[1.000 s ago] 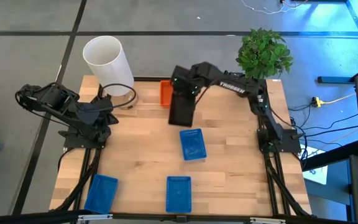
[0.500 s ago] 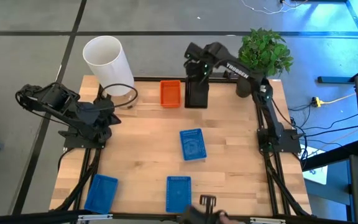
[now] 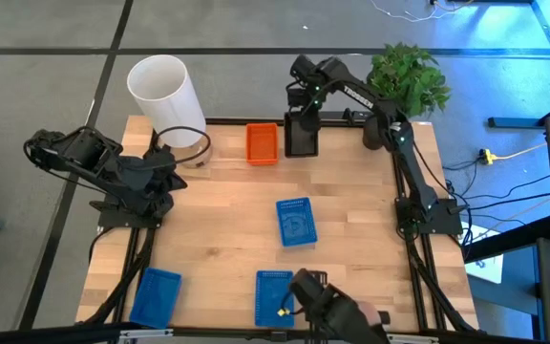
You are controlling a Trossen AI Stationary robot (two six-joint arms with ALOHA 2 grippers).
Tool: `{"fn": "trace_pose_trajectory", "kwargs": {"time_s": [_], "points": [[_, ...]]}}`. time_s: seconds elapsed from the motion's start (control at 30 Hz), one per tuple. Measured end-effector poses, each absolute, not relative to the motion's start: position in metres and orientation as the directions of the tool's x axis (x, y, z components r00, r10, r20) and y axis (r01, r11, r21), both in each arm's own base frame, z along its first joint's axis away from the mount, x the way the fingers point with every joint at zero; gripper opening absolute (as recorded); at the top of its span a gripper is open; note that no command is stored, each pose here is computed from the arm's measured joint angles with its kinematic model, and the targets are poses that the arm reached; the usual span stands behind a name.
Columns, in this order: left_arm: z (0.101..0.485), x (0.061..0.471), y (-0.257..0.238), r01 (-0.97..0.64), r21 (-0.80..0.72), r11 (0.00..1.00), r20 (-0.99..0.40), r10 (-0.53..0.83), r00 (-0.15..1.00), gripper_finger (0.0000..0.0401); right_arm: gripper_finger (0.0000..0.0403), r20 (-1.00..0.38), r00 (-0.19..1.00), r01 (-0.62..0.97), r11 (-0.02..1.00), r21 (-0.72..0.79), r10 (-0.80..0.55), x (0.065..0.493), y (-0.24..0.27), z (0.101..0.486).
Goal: Stack baskets by color
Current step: Move the stacked black bins to the top center of the table
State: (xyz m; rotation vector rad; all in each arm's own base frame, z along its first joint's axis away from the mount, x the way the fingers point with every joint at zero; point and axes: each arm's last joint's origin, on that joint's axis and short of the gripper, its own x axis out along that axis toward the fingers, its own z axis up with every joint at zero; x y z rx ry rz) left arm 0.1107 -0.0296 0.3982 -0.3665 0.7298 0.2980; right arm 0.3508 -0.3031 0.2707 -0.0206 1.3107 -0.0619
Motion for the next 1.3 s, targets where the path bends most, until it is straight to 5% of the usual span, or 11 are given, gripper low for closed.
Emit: {"fn": "trace_pose_trajectory", "kwargs": {"time_s": [0.6,1.3], "points": [[0.398,0.111,-0.029,-0.410,-0.230,0.883,-0.688,0.151,0.710,0.0000,0.0010,-0.974,0.225,-0.018,1.000,0.011,0.015,0.367,-0.330,0.197],[0.398,0.111,-0.029,-0.410,-0.229,0.883,-0.689,0.151,0.709,0.0000,0.0053,-0.981,0.185,0.044,0.998,-0.051,-0.058,0.368,-0.327,0.209]]}}
